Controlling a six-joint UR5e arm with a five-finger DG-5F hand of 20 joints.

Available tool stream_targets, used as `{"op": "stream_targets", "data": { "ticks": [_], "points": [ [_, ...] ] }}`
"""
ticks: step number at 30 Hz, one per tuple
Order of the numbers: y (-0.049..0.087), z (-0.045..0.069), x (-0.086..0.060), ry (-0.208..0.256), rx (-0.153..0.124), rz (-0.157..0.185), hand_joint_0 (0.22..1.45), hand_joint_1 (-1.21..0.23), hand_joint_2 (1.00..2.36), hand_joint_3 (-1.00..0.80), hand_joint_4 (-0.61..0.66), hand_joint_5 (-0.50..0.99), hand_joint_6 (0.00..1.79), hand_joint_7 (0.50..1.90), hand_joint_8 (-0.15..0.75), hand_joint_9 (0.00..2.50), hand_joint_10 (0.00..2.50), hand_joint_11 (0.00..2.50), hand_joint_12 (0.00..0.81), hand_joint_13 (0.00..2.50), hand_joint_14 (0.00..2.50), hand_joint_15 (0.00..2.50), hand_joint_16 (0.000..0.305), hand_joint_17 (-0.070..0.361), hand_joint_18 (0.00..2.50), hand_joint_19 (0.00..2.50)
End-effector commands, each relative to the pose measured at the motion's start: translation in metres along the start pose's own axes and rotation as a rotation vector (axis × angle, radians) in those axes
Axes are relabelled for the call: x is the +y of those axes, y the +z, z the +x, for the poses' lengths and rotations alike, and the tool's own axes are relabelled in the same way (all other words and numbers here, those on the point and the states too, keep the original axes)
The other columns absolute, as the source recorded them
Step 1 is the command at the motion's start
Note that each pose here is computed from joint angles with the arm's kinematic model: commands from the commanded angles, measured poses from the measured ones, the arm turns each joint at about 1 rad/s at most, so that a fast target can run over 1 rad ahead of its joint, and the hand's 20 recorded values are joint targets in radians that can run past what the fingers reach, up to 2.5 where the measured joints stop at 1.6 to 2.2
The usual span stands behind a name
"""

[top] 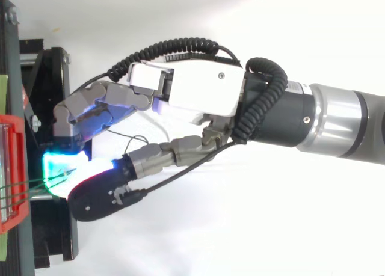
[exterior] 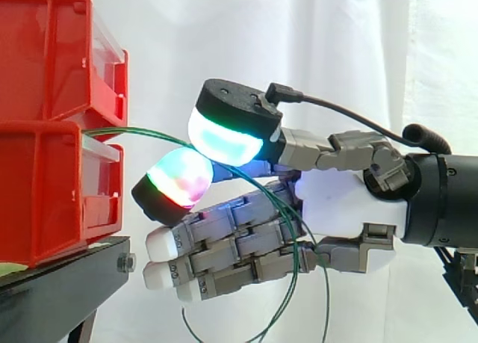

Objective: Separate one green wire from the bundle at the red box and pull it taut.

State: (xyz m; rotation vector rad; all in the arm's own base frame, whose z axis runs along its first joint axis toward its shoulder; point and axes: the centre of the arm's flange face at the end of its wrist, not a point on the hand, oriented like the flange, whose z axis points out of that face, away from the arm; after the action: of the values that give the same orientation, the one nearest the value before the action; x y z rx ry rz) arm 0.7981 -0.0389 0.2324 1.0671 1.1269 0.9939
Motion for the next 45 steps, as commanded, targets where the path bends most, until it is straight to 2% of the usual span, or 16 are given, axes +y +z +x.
{"op": "stream_targets", "data": {
  "ticks": [1,5,10,15,21,23,26,31,36,45],
  "points": [
    [0.0,-0.001,0.001,-0.003,0.003,0.009,0.59,-0.53,1.01,-0.35,0.2,-0.17,0.88,1.02,0.309,0.81,0.01,0.44,0.33,0.58,0.01,0.21,0.04,0.089,0.43,0.18],
    [-0.001,-0.003,0.003,-0.003,0.003,0.015,0.58,-0.55,1.01,-0.29,0.2,-0.17,0.88,1.03,0.315,0.8,0.01,0.45,0.331,0.58,0.01,0.22,0.04,0.091,0.43,0.18],
    [-0.004,-0.003,0.008,-0.007,0.008,0.032,0.56,-0.61,1.01,-0.37,0.23,-0.18,0.89,1.0,0.315,0.79,0.01,0.46,0.334,0.58,0.01,0.22,0.042,0.093,0.44,0.19],
    [-0.003,-0.005,0.009,-0.007,0.005,0.026,0.53,-0.56,1.0,-0.47,0.22,-0.18,0.89,0.98,0.321,0.79,0.01,0.46,0.344,0.58,0.01,0.23,0.044,0.098,0.45,0.19],
    [-0.003,-0.01,0.007,-0.011,0.0,0.029,0.52,-0.55,1.0,-0.49,0.22,-0.18,0.87,0.97,0.325,0.8,0.01,0.45,0.349,0.59,0.01,0.22,0.045,0.1,0.45,0.2],
    [-0.003,-0.011,0.005,-0.013,-0.001,0.031,0.53,-0.53,1.0,-0.47,0.22,-0.18,0.87,0.98,0.323,0.8,0.01,0.46,0.346,0.59,0.01,0.22,0.044,0.099,0.45,0.19],
    [-0.002,-0.019,0.004,-0.025,-0.012,0.033,0.59,-0.48,1.01,-0.38,0.21,-0.17,0.88,1.04,0.317,0.82,0.01,0.46,0.334,0.58,0.01,0.22,0.042,0.094,0.44,0.21],
    [-0.002,-0.028,0.001,-0.038,-0.022,0.037,0.58,-0.47,1.01,-0.28,0.21,-0.16,0.89,1.08,0.322,0.85,0.01,0.53,0.337,0.58,0.01,0.24,0.042,0.095,0.43,0.2],
    [-0.002,-0.03,0.0,-0.042,-0.024,0.04,0.57,-0.63,1.01,-0.16,0.23,-0.17,0.91,1.02,0.345,0.83,0.01,0.52,0.369,0.6,0.01,0.23,0.048,0.108,0.47,0.17],
    [0.0,-0.03,0.002,-0.049,-0.028,0.025,0.6,-0.78,1.01,-0.31,0.18,-0.19,0.91,1.01,0.307,0.76,0.01,0.55,0.331,0.55,0.01,0.24,0.045,0.101,0.45,0.18]
  ]
}}
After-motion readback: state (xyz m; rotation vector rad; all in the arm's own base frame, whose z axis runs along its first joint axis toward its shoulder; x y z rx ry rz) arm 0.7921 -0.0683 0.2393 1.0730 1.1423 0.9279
